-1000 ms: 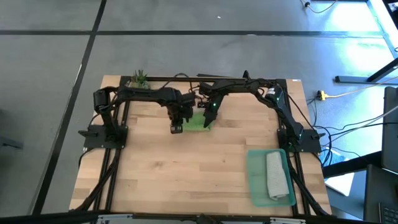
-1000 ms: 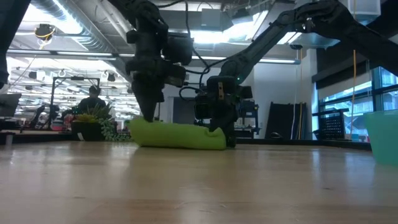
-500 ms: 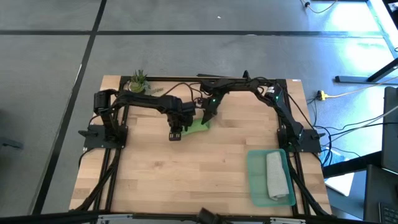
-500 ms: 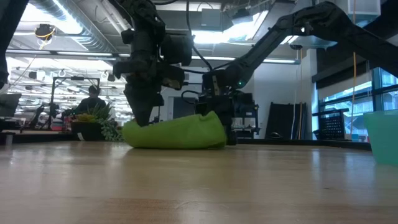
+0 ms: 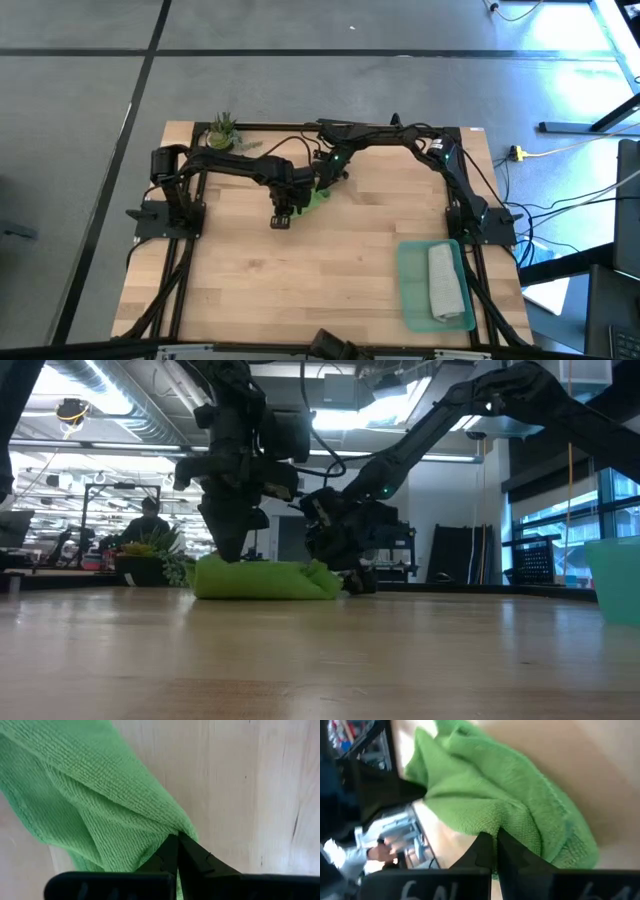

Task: Roll microfiber towels into tight, uniform cylinder then place into a basket
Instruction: Roll the green microfiber towel, then put the green microfiber towel into the green bin

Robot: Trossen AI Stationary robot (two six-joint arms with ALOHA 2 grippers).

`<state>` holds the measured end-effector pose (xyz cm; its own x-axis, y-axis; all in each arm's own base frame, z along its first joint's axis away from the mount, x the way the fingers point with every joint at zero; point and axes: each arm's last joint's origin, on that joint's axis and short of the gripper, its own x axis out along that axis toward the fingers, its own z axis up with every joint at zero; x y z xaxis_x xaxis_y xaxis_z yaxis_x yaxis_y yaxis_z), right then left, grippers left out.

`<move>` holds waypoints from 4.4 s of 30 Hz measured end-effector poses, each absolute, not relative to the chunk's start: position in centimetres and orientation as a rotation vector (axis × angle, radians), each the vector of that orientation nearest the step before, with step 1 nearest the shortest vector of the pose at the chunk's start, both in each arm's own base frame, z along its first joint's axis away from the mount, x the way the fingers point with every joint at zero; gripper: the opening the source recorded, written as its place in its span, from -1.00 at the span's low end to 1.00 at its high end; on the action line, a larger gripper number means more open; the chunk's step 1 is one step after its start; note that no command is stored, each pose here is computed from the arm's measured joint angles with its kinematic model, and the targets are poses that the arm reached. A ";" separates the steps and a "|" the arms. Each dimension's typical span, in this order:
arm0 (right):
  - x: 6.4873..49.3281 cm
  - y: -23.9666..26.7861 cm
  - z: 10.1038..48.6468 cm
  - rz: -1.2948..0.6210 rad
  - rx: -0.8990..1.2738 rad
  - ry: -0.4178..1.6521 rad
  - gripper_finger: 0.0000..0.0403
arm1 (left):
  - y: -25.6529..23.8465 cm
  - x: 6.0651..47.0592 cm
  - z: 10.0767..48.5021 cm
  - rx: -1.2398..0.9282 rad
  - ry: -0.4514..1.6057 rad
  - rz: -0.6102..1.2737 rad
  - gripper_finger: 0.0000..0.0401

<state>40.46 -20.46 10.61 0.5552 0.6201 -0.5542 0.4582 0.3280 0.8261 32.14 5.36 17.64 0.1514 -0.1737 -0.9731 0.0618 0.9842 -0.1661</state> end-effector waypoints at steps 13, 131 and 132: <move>40.8 -20.2 10.5 -0.001 1.244 1.076 -0.96 | 6.8 31.9 17.7 -0.296 1.376 -0.174 -1.00; 35.0 -9.6 20.3 0.298 0.009 0.875 -0.45 | 13.0 30.9 14.6 -0.388 1.456 0.182 -1.00; 35.0 -9.6 20.3 0.294 0.009 0.875 -0.45 | 13.0 30.9 14.6 -0.385 1.457 0.184 -1.00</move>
